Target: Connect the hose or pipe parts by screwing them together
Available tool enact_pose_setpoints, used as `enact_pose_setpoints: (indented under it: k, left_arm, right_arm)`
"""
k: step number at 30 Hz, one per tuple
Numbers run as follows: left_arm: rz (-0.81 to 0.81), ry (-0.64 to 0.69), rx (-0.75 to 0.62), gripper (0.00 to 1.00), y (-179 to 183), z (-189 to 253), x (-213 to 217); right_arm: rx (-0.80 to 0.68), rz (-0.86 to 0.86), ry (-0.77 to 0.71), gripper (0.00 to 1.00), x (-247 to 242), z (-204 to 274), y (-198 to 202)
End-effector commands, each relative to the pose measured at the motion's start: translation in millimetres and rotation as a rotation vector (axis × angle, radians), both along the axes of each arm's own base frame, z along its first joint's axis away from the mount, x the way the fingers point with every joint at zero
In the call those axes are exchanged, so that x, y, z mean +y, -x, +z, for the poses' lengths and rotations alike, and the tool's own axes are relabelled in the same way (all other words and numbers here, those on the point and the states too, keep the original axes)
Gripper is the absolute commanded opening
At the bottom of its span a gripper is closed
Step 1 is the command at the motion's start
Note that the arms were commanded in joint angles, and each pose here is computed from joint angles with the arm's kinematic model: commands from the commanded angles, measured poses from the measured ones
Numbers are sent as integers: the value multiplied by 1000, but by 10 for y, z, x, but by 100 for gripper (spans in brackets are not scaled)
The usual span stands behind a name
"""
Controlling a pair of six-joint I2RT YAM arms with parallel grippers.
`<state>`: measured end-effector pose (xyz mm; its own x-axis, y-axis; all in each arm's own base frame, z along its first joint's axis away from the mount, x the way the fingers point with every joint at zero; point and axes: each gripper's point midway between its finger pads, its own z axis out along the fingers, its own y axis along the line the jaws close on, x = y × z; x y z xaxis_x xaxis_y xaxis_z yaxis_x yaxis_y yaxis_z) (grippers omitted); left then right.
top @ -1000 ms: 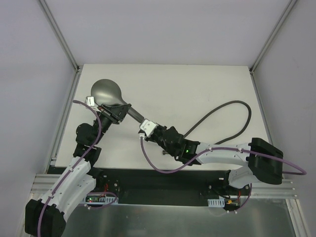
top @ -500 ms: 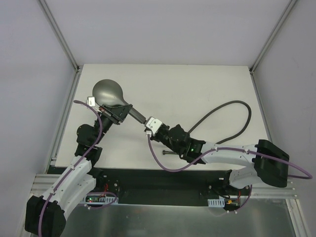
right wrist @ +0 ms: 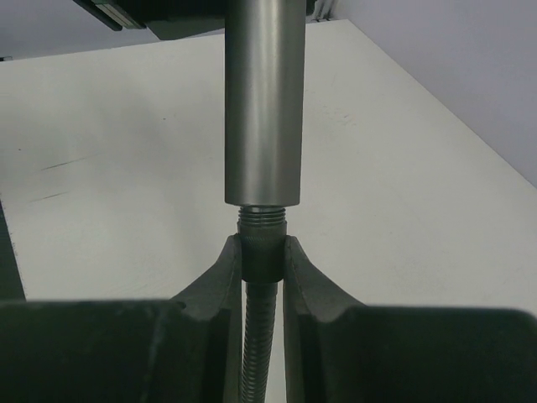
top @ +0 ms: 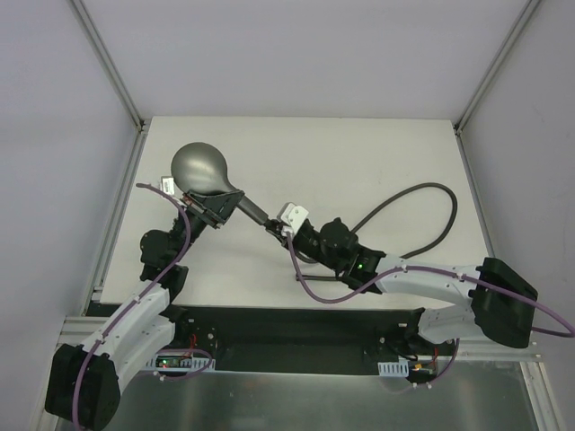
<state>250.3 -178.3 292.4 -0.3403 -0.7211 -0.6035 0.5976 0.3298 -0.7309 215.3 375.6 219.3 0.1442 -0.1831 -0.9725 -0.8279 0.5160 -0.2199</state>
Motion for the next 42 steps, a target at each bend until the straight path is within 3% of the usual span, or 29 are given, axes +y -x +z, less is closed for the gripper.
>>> enact_pose_setpoints:
  k: [1, 17, 42]
  left_arm:
    - [-278, -3, -57, 0, 475, 26, -284]
    - [-416, -27, -159, 0, 654, 110, -396]
    - [-483, -40, -303, 0, 683, 313, -468]
  right_arm:
    - [-59, 73, -282, 1, 55, 802, 33]
    - [62, 267, -391, 1, -82, 840, 104]
    - [253, 518, -572, 1, -328, 1067, 191]
